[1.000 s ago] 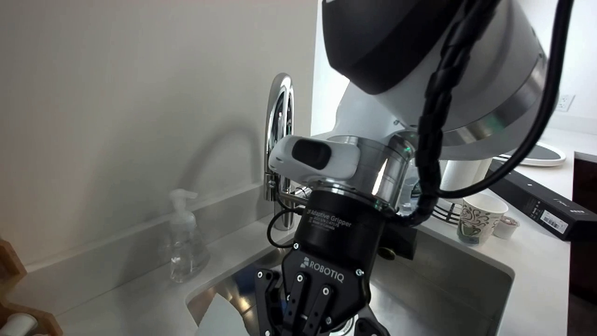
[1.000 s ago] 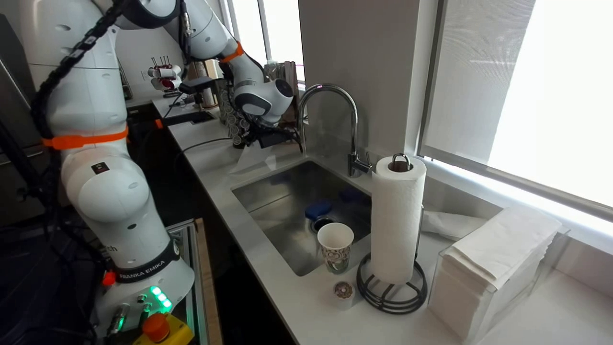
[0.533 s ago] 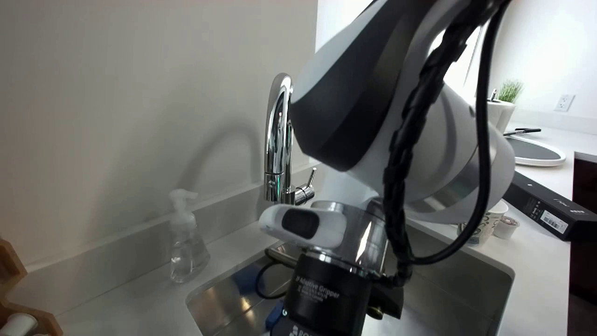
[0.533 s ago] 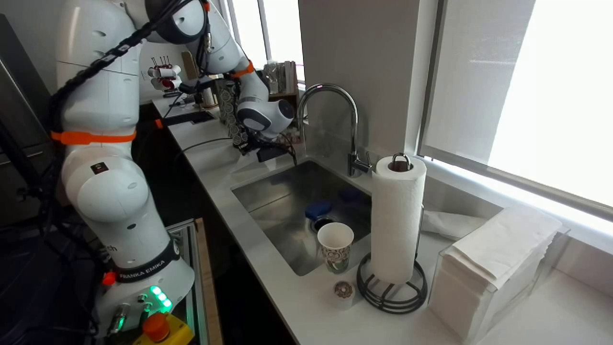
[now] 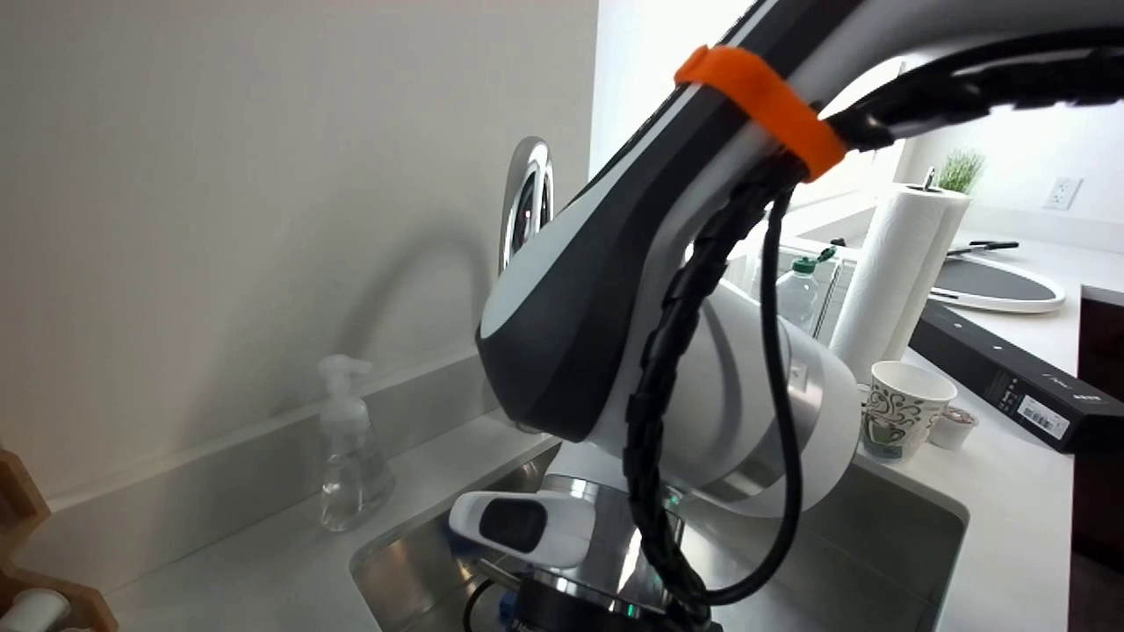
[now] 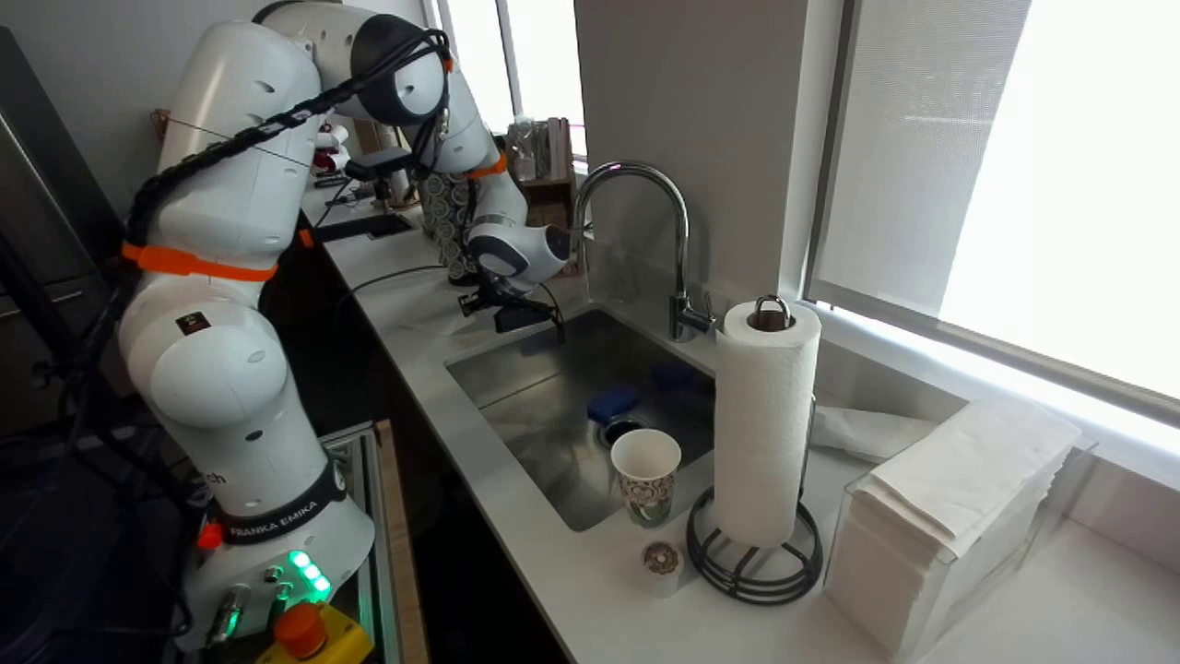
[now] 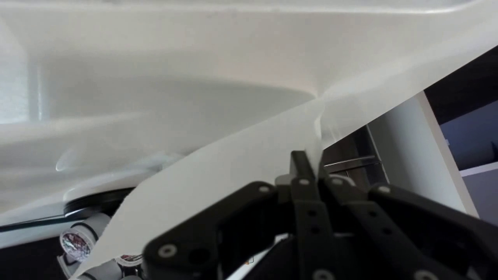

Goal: Pick a tissue and use it to wipe the surface

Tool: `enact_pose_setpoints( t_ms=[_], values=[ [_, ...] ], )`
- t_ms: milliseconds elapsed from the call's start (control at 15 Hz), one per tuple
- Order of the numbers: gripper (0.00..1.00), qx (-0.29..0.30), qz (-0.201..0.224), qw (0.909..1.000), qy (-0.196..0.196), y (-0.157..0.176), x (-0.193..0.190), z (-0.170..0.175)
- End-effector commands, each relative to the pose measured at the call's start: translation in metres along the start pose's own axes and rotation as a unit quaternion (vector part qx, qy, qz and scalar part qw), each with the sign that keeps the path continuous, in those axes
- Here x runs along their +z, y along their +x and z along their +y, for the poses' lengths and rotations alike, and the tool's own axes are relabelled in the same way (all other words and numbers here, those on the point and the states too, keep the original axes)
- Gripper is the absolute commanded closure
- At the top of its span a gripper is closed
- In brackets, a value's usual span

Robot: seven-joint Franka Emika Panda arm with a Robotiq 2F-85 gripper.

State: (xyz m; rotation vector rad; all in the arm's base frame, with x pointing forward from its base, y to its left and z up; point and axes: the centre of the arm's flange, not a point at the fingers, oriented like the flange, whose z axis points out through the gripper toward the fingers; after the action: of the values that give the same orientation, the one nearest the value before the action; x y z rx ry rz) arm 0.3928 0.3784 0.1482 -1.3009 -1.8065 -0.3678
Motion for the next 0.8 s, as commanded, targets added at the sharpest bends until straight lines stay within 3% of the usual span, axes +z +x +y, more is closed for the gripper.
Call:
enact_pose_setpoints(
  t_ms=[0, 67, 133, 467, 733],
  values=[
    [1.00, 0.040, -0.018, 0.9990, 0.007, -0.002, 0.020, 0.022],
    [0.74, 0.049, -0.020, 0.9986, 0.007, -0.002, 0.022, 0.023],
    [0.73, 0.057, -0.025, 0.9980, 0.006, -0.002, 0.022, 0.024],
    [0.35, 0.096, -0.061, 0.9931, -0.028, 0.012, 0.005, 0.018],
    [0.06, 0.142, -0.107, 0.9825, -0.056, 0.030, -0.013, 0.006]
  ],
)
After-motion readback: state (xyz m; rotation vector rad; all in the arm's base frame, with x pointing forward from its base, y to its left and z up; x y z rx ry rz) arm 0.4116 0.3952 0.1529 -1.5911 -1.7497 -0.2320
